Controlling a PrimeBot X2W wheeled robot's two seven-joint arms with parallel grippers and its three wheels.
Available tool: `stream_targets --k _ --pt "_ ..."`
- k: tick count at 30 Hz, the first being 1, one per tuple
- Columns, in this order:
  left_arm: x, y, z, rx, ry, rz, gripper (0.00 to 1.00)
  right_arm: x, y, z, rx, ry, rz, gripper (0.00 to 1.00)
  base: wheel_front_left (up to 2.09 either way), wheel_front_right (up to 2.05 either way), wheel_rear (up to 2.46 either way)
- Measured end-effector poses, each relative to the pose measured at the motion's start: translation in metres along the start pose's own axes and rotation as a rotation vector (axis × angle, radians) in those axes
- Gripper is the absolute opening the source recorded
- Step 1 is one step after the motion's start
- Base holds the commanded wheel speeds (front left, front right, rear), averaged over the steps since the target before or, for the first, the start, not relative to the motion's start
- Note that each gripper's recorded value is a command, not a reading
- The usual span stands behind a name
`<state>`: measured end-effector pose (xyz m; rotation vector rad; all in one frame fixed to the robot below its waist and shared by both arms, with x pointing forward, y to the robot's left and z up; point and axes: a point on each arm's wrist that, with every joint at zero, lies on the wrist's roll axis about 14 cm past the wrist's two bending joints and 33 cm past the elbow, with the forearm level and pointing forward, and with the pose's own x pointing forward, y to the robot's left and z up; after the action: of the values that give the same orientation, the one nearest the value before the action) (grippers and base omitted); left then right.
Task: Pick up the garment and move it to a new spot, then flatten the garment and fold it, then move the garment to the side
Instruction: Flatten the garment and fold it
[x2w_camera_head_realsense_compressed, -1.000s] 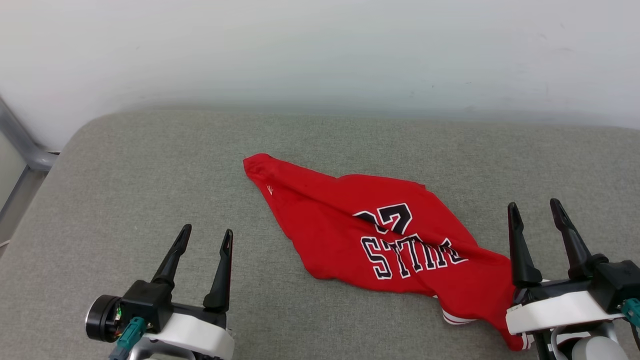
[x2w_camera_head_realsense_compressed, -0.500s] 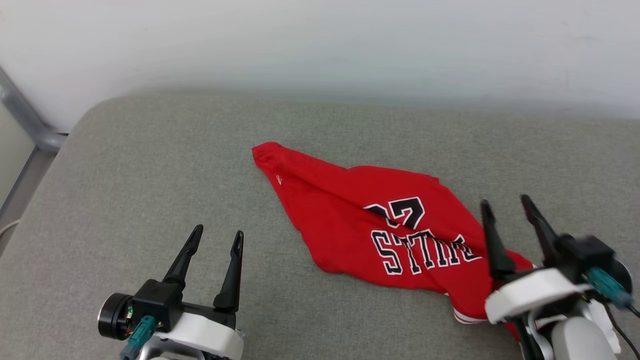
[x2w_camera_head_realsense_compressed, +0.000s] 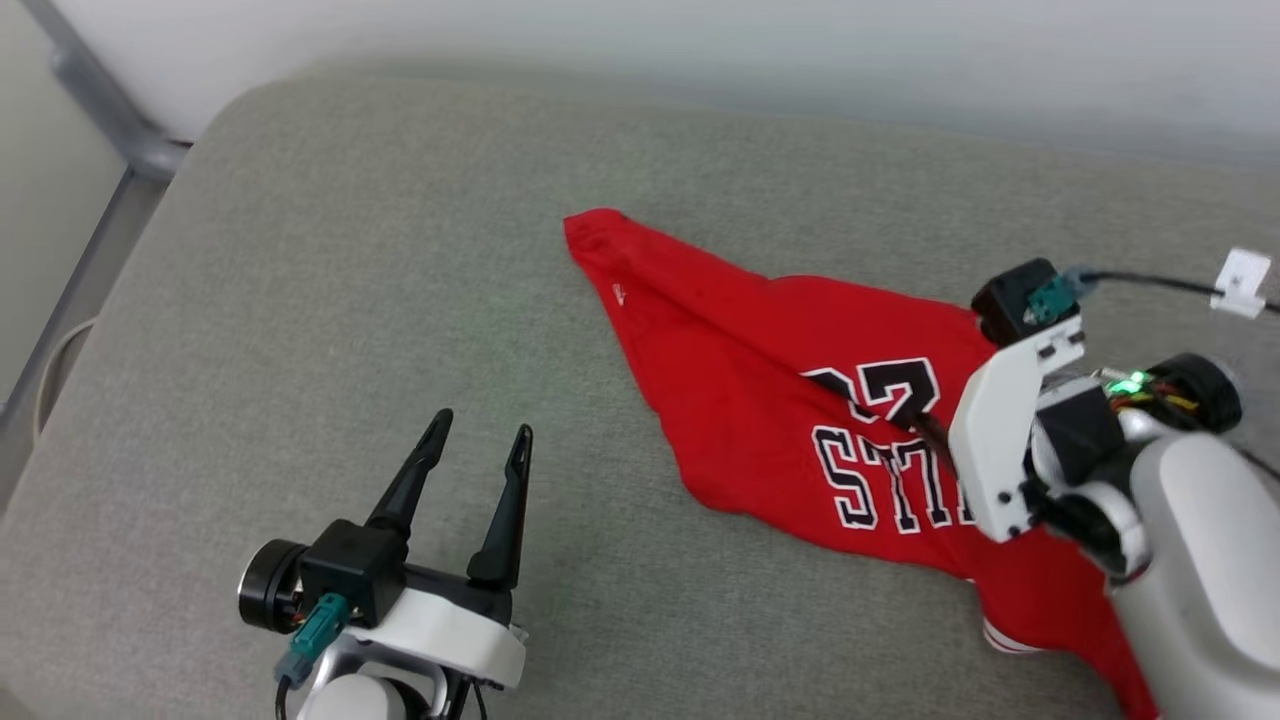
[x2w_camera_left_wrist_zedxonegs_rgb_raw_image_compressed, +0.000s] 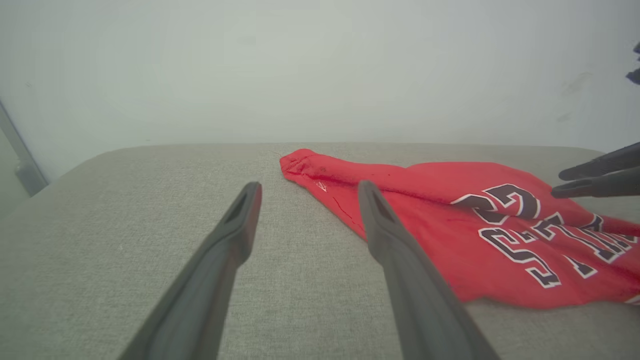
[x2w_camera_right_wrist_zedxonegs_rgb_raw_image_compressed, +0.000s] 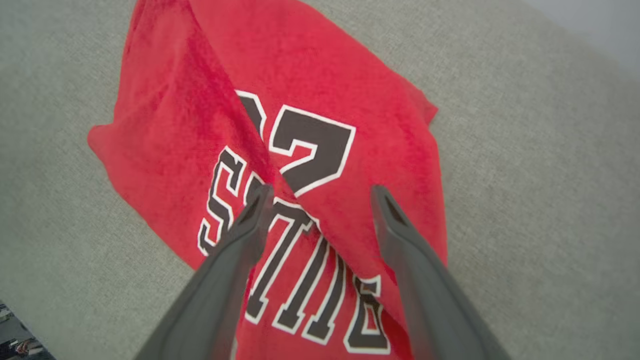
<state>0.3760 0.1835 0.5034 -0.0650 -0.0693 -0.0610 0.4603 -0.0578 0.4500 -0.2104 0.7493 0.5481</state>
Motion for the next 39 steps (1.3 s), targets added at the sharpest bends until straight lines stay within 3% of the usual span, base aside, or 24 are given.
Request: stream_targets --k 4,11,18,19,20,21,29,39 --pt "0.001 0.009 -0.006 0.003 0.019 0.028 1.00 0.018 0.000 -0.007 -0.026 0.161 0.037 1.00 0.00 0.00 0.00" --pt "-0.005 0.027 -0.017 0.003 0.061 0.094 1.00 0.054 0.002 -0.020 -0.100 0.293 0.059 1.00 0.00 0.00 0.00" --pt "-0.013 0.039 -0.022 0.014 0.086 0.135 1.00 0.082 -0.001 -0.030 -0.088 0.319 0.063 1.00 0.00 0.00 0.00" --pt "-0.014 0.039 -0.022 0.015 0.087 0.137 1.00 0.084 -0.001 -0.033 -0.091 0.329 0.063 0.78 0.00 0.00 0.00" --pt "-0.014 0.040 -0.022 0.015 0.088 0.139 1.00 0.085 -0.002 -0.035 -0.090 0.335 0.061 0.25 0.00 0.00 0.00" --pt "-0.015 0.039 -0.023 0.015 0.090 0.138 1.00 0.086 -0.002 -0.036 -0.090 0.334 0.061 0.00 0.00 0.00 0.00" --pt "-0.019 0.033 -0.017 0.007 0.071 0.123 1.00 0.081 -0.010 0.002 -0.065 0.157 0.026 0.00 0.00 0.00 0.00" --pt "-0.031 0.033 0.005 0.004 0.004 0.132 1.00 0.025 -0.015 0.139 -0.115 -0.280 -0.033 0.00 0.00 0.00 0.00"
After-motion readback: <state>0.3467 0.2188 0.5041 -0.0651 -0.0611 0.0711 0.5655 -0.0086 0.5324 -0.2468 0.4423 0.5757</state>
